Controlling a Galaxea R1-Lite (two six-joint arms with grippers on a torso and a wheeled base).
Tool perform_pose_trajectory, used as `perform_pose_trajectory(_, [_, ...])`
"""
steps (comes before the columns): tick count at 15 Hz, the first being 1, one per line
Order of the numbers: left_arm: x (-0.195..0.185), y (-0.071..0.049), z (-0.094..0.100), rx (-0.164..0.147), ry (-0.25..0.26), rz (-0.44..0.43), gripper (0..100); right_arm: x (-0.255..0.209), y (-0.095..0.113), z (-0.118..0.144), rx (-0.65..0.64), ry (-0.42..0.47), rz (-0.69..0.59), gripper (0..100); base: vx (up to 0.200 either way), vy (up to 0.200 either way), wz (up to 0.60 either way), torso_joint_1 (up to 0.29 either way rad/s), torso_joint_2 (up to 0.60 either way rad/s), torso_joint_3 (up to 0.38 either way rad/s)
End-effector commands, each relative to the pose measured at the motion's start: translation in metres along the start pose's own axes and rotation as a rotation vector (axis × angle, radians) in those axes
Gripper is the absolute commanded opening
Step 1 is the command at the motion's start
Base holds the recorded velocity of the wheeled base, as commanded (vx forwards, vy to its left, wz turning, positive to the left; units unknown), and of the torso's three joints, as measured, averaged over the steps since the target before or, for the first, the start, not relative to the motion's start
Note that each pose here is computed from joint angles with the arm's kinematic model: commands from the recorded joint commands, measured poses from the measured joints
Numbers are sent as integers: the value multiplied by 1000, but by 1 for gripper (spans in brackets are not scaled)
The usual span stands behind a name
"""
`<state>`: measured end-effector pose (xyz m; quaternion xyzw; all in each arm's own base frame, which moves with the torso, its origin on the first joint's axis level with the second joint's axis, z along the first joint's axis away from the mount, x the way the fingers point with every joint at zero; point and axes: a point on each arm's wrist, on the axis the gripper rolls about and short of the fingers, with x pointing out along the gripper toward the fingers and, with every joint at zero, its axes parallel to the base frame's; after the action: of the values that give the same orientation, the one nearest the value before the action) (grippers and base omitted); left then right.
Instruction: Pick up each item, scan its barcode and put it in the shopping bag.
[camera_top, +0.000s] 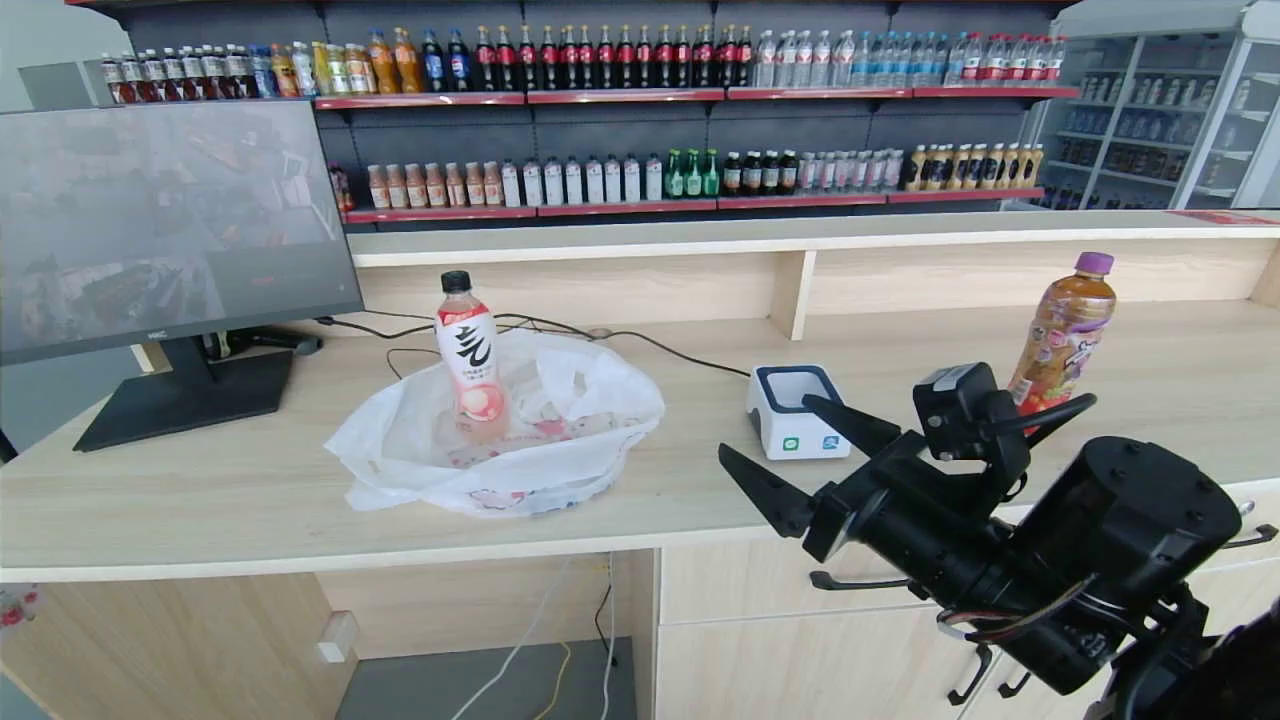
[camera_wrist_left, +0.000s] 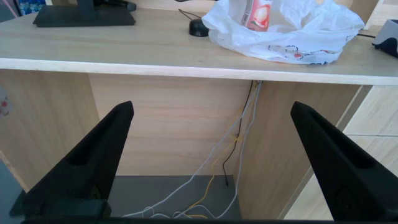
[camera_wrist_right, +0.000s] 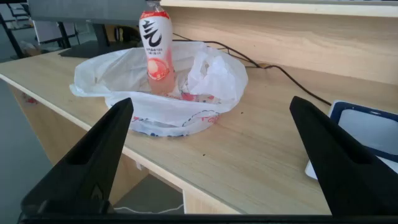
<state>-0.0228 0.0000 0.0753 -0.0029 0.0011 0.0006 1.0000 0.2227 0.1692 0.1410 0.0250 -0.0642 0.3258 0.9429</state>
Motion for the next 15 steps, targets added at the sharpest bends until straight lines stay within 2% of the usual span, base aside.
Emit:
perform_pose_trajectory(1, [0,0,0,0,-1,2,100,2,0,-5,0,14,2,100,0,-200,0,2,2,-2])
perform_pose_trajectory(15, [0,0,0,-2,-1,2,100,2,-1,-5,0,15,-2,100,0,-200,0,2,1,3])
